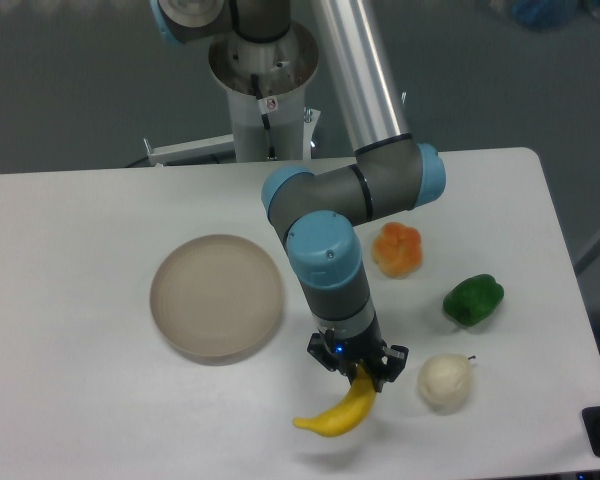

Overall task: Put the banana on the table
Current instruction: 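Carry the held banana toward the round beige dish, then lower the banana onto the table beside the dish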

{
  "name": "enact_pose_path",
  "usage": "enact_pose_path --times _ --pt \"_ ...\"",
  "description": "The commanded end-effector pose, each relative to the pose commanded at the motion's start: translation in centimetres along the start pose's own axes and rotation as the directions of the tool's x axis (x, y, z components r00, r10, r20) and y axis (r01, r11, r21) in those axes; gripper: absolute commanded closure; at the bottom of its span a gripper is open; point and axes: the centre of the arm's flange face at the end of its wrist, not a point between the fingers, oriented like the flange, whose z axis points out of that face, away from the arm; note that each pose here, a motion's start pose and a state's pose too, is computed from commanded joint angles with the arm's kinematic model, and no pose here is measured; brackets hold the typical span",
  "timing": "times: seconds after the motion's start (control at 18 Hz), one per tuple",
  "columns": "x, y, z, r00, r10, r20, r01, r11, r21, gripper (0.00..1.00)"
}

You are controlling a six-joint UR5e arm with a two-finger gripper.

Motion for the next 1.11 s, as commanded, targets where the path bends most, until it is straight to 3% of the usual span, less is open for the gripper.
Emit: enact_pose_path --times 0.67,1.11 --pt "1.7 0.4 4.0 0.999 0.024 -0.049 -0.026 0.999 -0.04 0.63" --pt "2.0 0.3 4.7 0.998 0.023 -0.057 -0.026 0.999 -0.047 0.62"
